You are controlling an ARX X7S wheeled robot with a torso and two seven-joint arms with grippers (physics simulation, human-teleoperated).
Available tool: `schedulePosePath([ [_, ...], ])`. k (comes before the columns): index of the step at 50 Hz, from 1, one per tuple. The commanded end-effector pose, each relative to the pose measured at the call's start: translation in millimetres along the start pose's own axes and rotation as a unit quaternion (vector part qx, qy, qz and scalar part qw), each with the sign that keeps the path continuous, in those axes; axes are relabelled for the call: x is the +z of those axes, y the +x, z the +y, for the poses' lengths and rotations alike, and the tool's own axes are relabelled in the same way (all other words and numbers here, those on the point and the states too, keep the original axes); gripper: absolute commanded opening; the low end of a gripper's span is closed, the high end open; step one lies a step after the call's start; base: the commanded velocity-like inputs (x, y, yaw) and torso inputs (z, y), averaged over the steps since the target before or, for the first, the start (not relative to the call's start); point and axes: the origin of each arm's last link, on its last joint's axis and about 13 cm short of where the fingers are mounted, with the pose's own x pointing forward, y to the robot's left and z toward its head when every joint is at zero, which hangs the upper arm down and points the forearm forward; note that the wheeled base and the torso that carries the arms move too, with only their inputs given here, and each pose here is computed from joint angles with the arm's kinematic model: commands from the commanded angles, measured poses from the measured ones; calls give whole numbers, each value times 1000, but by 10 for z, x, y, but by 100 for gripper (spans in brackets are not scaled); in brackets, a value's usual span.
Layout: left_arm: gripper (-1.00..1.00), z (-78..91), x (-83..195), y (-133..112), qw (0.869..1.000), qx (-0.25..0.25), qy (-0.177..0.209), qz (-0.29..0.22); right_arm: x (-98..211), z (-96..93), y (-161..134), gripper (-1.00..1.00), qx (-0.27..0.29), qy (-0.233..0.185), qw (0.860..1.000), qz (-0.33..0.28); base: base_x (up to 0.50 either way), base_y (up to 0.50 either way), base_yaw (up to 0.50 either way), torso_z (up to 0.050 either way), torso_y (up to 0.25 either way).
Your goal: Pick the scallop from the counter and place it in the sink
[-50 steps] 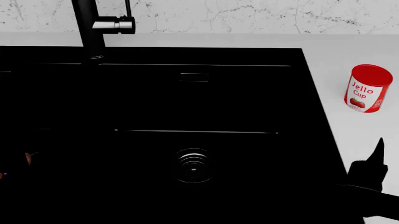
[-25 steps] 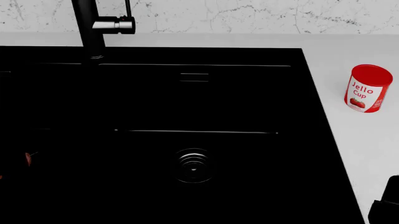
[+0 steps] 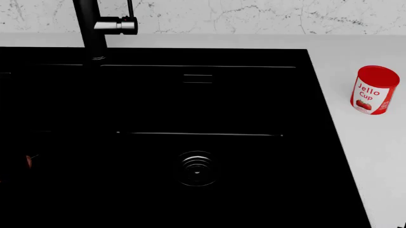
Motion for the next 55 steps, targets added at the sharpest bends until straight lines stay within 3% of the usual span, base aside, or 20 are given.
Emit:
schedulePosePath([
  [1,100,-5,-26,3,1000,2,2,2,-43,-51,-22,100,0,14,1000,26,0,0,0,0,0],
  [16,100,-5,-41,5,1000,1,0,3,-152,-72,-64,100,0,24,998,54,0,0,0,0,0],
  [33,100,-1,-38,-18,1000,-1,0,3,-194,-45,126,100,0,21,997,73,0,0,0,0,0],
  [55,100,-4,-24,-16,1000,0,2,2,74,-77,292,100,2,26,996,85,0,0,0,0,0],
])
